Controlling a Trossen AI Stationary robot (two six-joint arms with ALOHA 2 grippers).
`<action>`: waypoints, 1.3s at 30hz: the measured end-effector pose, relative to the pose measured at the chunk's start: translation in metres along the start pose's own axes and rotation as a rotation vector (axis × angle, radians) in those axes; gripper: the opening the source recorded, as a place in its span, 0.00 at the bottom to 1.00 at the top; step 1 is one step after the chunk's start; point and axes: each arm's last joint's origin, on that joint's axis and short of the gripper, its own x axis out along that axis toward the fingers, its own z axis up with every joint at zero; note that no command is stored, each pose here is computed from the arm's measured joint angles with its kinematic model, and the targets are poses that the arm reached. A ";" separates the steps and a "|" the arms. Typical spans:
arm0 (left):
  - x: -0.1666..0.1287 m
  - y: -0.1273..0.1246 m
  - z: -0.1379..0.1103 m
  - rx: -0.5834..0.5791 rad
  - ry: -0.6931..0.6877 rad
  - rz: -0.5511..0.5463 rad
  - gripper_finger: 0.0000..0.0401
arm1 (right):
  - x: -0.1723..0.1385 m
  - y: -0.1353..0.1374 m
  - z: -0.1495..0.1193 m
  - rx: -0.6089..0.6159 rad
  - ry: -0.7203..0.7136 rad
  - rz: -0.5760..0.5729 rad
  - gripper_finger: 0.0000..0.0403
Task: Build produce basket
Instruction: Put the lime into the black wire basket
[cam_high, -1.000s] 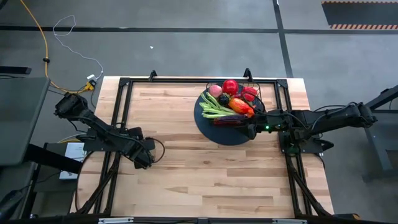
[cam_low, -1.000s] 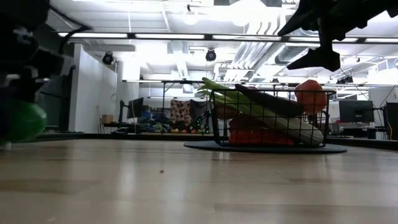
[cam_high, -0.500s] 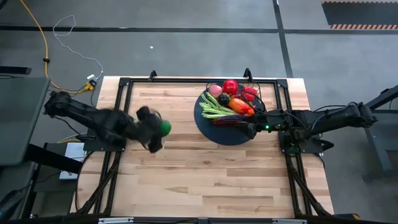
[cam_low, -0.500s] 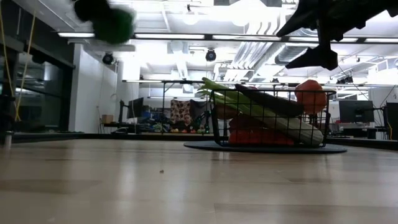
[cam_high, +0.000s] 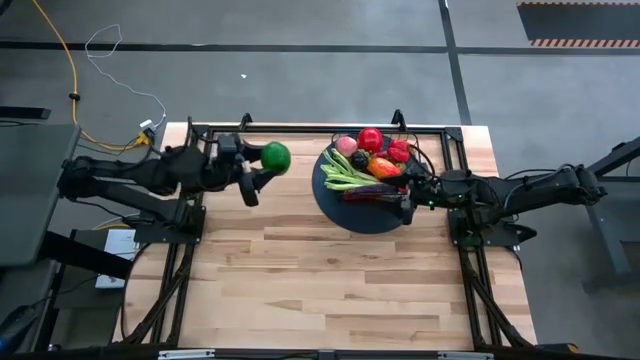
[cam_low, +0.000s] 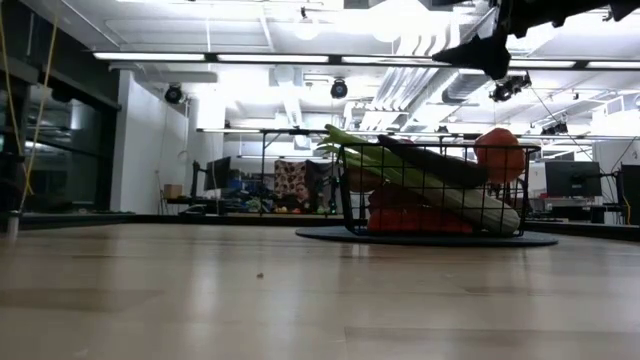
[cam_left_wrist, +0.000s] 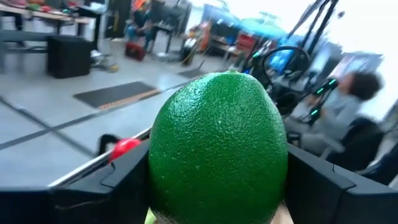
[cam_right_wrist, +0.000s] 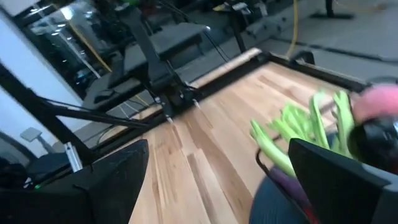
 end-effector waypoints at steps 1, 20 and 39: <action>0.003 0.001 -0.005 -0.019 -0.021 -0.018 0.68 | 0.000 0.001 0.001 -0.014 -0.010 0.014 0.93; 0.037 0.029 -0.048 -0.063 -0.017 -0.152 0.68 | 0.000 0.004 0.007 -0.003 -0.062 0.058 0.93; 0.102 0.055 -0.074 -0.210 -0.032 -0.273 0.68 | 0.039 -0.011 0.015 -0.075 -0.157 0.057 0.93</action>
